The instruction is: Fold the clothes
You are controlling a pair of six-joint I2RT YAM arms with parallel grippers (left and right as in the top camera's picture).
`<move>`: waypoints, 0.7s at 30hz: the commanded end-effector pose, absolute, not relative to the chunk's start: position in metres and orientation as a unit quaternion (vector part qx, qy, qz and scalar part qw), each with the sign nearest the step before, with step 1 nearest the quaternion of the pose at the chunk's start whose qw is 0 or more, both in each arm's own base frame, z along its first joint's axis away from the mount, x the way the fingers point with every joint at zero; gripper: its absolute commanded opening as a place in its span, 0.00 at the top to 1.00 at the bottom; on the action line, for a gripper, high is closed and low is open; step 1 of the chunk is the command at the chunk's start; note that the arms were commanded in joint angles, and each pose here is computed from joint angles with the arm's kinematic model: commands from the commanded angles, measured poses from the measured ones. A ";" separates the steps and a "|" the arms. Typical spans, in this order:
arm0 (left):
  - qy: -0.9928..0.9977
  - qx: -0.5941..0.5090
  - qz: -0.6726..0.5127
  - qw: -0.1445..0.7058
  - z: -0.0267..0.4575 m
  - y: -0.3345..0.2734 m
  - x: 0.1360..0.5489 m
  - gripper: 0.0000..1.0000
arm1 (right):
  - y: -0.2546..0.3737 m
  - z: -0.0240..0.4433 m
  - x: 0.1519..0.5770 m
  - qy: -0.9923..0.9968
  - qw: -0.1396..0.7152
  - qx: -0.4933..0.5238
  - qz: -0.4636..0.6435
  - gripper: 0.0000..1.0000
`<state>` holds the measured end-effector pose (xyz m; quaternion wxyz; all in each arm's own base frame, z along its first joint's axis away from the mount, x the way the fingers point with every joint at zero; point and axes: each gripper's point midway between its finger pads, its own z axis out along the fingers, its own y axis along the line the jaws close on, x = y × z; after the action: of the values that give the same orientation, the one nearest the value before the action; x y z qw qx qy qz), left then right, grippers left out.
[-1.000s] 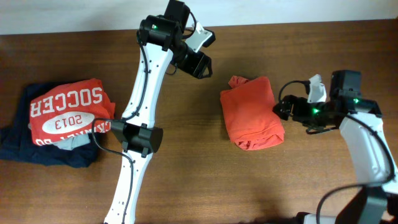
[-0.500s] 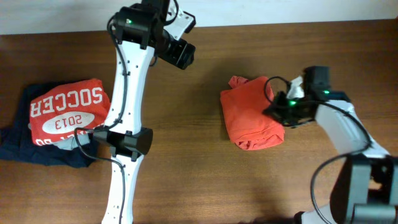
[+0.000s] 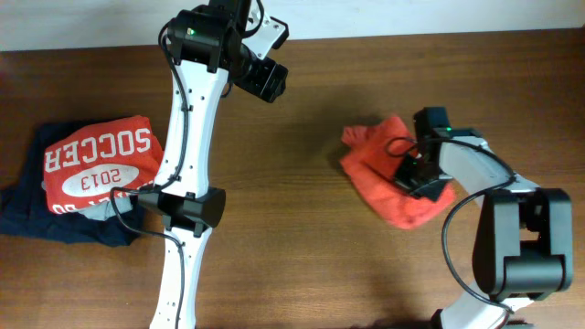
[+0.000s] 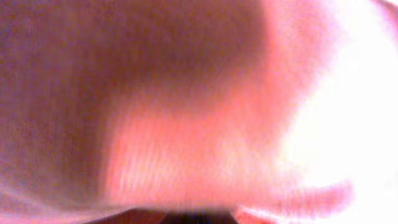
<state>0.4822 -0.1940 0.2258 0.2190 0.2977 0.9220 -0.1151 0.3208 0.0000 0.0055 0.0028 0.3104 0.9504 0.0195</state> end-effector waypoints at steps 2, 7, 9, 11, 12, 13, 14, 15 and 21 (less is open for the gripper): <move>0.921 0.297 -0.113 0.226 0.233 -0.194 0.480 0.17 | -0.109 0.008 0.293 0.927 0.013 0.300 -0.225 0.96; 0.907 0.310 -0.174 0.225 0.238 -0.214 0.473 0.13 | -0.094 0.029 0.318 0.949 0.030 0.272 -0.156 0.96; 0.890 0.322 -0.226 0.229 0.242 -0.232 0.471 0.09 | -0.073 0.054 0.338 0.964 0.064 0.245 -0.083 0.96; 0.874 0.344 -0.254 0.230 0.241 -0.247 0.469 0.07 | -0.063 0.088 0.346 0.963 0.102 0.248 -0.040 0.96; 0.860 0.360 -0.287 0.220 0.233 -0.266 0.465 0.06 | -0.060 0.104 0.345 0.959 0.115 0.260 -0.020 0.96; 0.856 0.364 -0.296 0.215 0.230 -0.271 0.463 0.06 | -0.059 0.112 0.343 0.956 0.120 0.268 -0.012 0.96; 0.850 0.372 -0.314 0.200 0.218 -0.287 0.459 0.06 | -0.059 0.123 0.338 0.949 0.126 0.290 0.005 0.96; 0.846 0.378 -0.325 0.188 0.209 -0.297 0.455 0.05 | -0.058 0.128 0.334 0.944 0.127 0.304 0.018 0.95; 0.814 0.428 -0.375 0.118 0.138 -0.369 0.425 0.01 | -0.063 0.126 0.318 0.918 0.087 0.372 0.109 0.64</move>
<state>0.4460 -0.3288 0.1735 0.1561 0.3947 0.8430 -0.3305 0.3196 -0.0687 0.1333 0.1134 0.3434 0.9308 0.0530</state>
